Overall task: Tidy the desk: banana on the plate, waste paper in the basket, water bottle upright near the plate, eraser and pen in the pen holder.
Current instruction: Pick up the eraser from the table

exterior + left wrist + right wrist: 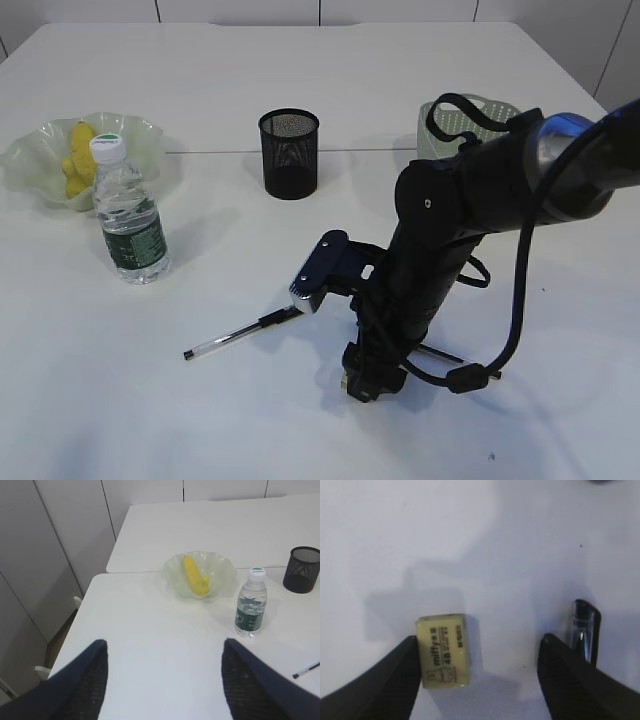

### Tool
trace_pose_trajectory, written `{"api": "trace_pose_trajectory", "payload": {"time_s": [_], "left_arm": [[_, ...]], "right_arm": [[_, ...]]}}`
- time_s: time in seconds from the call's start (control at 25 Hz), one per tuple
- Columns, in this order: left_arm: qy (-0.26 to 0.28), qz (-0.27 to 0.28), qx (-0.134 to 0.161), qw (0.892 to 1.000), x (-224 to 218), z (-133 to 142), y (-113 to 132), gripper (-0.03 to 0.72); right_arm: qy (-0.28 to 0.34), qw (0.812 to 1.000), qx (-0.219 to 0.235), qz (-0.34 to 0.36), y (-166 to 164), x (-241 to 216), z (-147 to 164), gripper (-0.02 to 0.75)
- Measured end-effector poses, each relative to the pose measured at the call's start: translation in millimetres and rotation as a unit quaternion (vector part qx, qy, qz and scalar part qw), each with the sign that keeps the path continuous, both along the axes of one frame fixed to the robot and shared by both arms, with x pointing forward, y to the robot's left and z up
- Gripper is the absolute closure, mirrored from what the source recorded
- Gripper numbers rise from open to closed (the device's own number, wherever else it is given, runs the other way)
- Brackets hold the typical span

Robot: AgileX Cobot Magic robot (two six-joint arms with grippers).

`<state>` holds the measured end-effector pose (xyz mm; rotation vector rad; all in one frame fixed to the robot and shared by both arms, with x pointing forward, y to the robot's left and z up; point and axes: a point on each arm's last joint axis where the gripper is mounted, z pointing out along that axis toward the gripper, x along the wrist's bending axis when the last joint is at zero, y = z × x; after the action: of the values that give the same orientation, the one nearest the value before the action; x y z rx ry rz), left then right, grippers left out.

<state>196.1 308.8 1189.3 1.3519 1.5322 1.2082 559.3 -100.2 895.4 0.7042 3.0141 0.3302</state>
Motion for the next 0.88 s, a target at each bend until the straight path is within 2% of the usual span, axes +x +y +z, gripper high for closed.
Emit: {"api": "trace_pose_trajectory", "payload": {"time_s": [0.88], "left_arm": [[0.001, 0.000, 0.000, 1.000, 0.0, -0.1, 0.0, 0.193]], "right_arm": [[0.005, 1.000, 0.008, -0.009, 1.4, -0.5, 0.3, 0.195]]}}
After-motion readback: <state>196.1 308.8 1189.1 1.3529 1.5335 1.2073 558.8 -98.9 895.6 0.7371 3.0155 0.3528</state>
